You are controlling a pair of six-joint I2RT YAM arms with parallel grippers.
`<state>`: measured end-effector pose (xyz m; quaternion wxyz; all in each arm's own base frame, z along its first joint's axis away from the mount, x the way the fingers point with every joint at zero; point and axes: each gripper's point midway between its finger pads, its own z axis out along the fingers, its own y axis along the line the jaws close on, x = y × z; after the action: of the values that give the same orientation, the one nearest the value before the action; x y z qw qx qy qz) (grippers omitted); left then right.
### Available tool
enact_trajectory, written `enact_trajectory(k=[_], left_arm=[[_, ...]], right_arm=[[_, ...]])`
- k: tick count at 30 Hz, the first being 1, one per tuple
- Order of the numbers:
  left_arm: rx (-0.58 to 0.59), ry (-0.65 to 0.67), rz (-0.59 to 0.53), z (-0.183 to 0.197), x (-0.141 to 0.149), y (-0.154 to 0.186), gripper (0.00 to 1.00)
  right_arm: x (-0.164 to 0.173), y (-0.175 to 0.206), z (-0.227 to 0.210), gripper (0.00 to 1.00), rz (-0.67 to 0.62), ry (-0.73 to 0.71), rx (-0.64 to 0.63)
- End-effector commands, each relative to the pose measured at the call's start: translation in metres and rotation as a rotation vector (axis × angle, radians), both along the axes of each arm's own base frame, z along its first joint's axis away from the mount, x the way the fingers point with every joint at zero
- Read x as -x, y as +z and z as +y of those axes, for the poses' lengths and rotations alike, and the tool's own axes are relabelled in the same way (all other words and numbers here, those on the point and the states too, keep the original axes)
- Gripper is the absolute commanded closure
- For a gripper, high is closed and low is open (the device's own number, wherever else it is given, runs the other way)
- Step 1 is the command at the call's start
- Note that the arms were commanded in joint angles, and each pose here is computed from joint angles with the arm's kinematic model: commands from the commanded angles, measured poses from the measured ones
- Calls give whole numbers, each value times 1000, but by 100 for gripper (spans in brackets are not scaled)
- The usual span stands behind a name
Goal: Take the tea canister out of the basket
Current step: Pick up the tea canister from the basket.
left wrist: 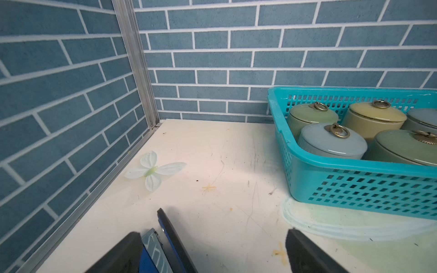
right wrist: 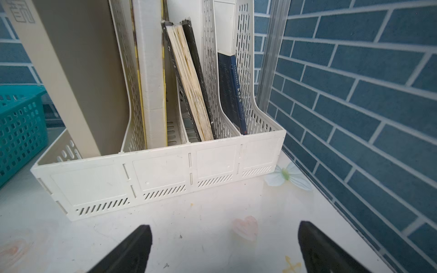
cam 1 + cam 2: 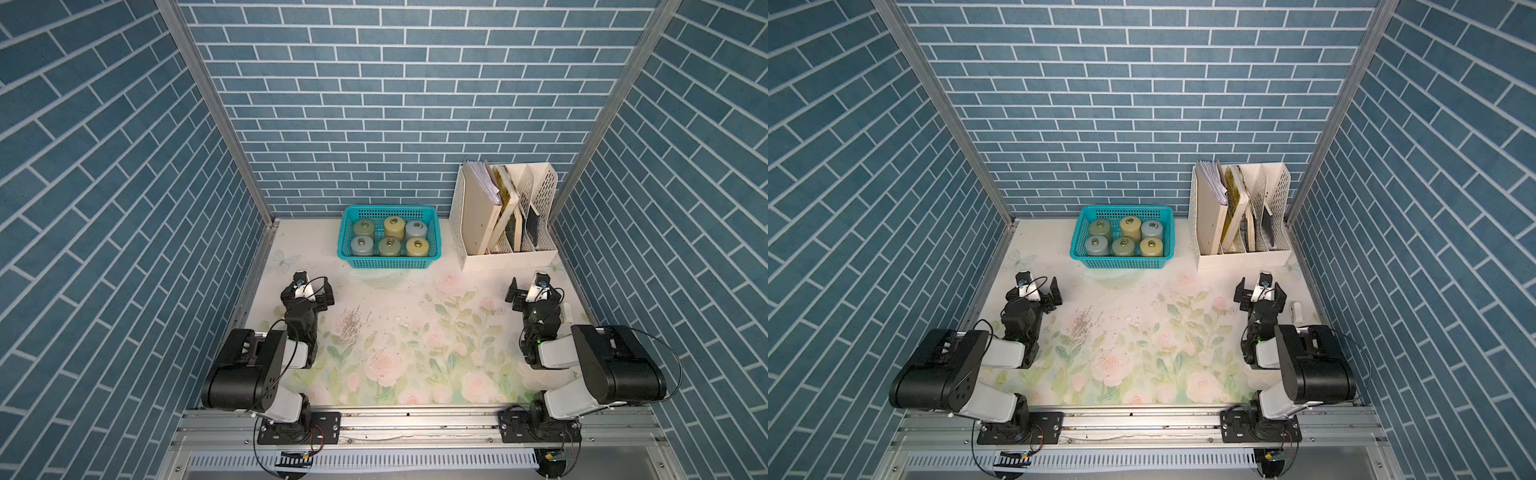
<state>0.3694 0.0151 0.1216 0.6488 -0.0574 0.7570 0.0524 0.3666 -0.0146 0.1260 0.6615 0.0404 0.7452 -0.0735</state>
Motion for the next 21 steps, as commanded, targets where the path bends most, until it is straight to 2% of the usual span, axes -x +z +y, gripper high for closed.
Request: enact_trajectory(k=[1, 19, 21], left_arm=[[-7, 0, -24, 2, -3, 7, 0], [-7, -2, -29, 2, -3, 8, 0], [-10, -2, -9, 1, -11, 14, 0]], right_arm=[[0, 2, 2, 0, -11, 6, 16], [0, 4, 1, 0, -15, 5, 16], [-3, 7, 4, 0, -1, 3, 30]])
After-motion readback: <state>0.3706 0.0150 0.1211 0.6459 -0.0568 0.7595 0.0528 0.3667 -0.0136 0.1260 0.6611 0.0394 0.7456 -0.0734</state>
